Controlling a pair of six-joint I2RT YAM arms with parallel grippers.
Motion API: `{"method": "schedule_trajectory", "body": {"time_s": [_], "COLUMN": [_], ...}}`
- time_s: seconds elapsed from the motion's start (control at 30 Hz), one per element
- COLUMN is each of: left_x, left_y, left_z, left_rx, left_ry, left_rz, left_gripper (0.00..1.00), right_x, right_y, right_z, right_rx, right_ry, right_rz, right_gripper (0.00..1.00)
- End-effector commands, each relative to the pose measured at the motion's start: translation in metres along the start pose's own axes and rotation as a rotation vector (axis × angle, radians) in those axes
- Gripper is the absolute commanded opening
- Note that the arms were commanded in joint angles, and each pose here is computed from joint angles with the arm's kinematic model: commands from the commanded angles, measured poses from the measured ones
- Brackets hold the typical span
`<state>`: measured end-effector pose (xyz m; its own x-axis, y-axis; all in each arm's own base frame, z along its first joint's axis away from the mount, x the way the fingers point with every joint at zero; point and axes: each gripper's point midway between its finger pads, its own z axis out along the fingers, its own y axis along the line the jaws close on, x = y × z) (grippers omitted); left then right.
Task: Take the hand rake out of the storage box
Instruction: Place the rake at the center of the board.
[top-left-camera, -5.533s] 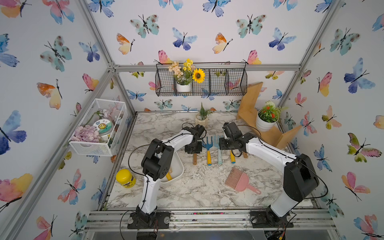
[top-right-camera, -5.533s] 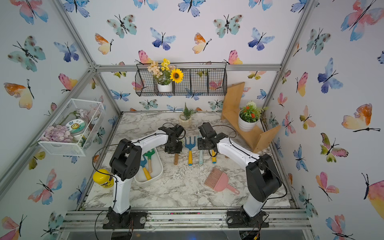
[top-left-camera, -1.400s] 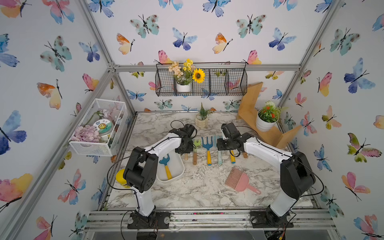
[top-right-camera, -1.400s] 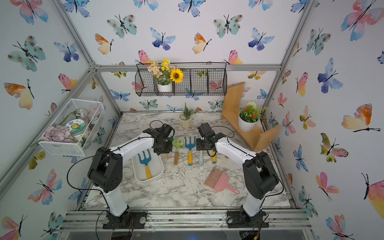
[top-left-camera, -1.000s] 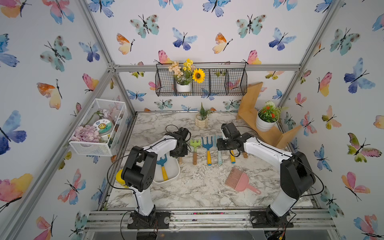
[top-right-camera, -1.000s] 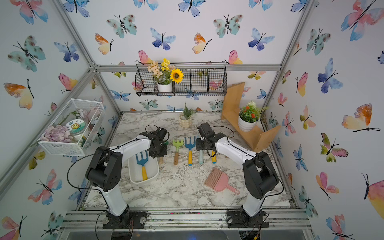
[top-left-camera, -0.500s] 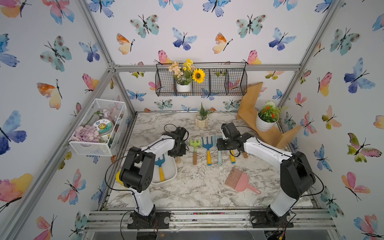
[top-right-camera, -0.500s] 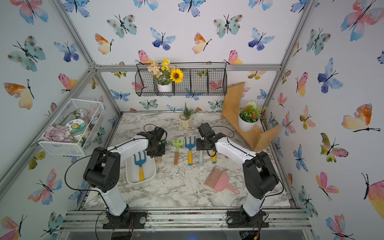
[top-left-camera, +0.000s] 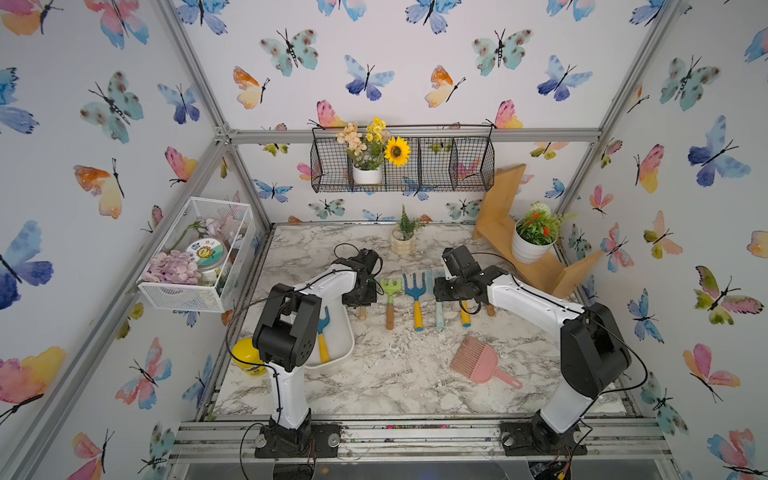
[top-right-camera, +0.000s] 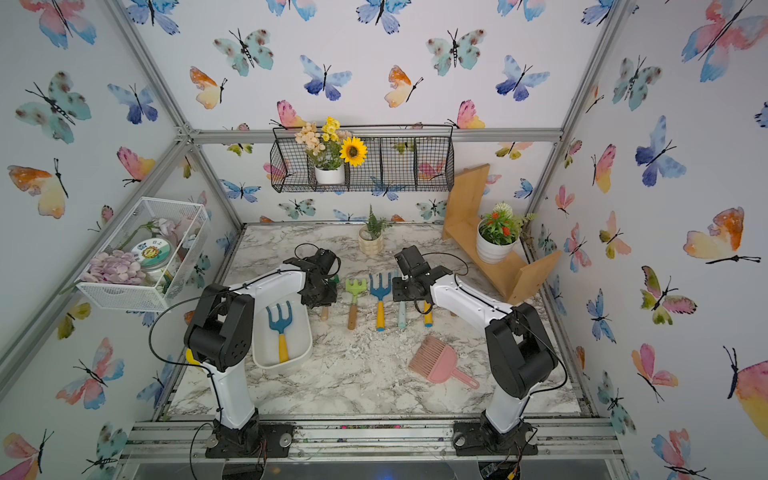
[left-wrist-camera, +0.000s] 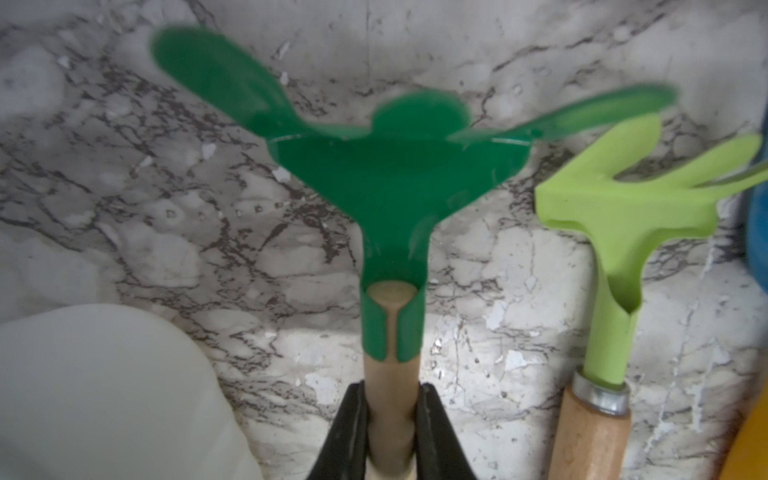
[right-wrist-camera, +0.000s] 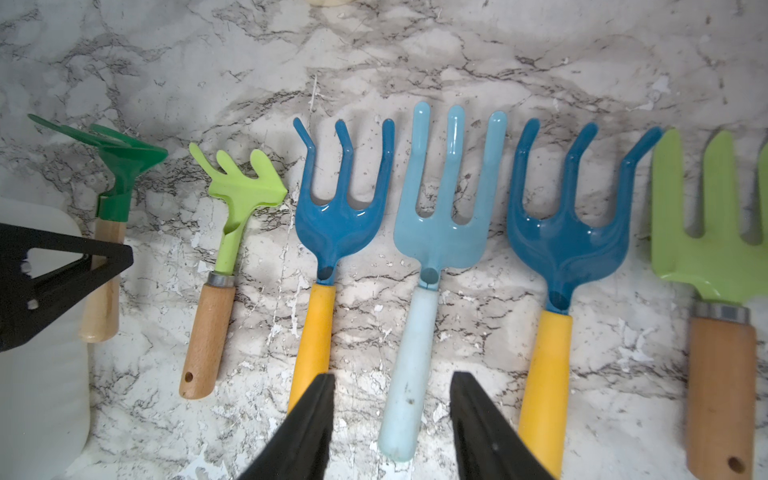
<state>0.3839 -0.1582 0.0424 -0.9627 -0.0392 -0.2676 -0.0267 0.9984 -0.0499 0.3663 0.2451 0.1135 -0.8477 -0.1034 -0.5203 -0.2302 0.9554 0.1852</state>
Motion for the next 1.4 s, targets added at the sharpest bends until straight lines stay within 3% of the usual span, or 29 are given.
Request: {"method": "schedule_trajectory", "body": {"time_s": [0.0, 0.93, 1.37], "left_x": [0.004, 0.03, 0.028], "left_y": [-0.006, -0.006, -0.002], "left_z": [0.004, 0.027, 0.027], "left_rx": [0.019, 0.032, 0.0], "left_ry": [0.029, 0.12, 0.124], "left_rz": [-0.007, 0.047, 0.045], "left_gripper": [0.12, 0.18, 0.32], "right_x": [0.002, 0.006, 0.004], "right_y": [-0.005, -0.006, -0.006], "right_z": [-0.004, -0.002, -0.003], "right_rx": [0.014, 0.014, 0.013], "right_ry": [0.002, 0.005, 0.004], "right_rz": [0.0, 0.003, 0.004], "right_gripper": [0.51, 0.51, 0.51]}}
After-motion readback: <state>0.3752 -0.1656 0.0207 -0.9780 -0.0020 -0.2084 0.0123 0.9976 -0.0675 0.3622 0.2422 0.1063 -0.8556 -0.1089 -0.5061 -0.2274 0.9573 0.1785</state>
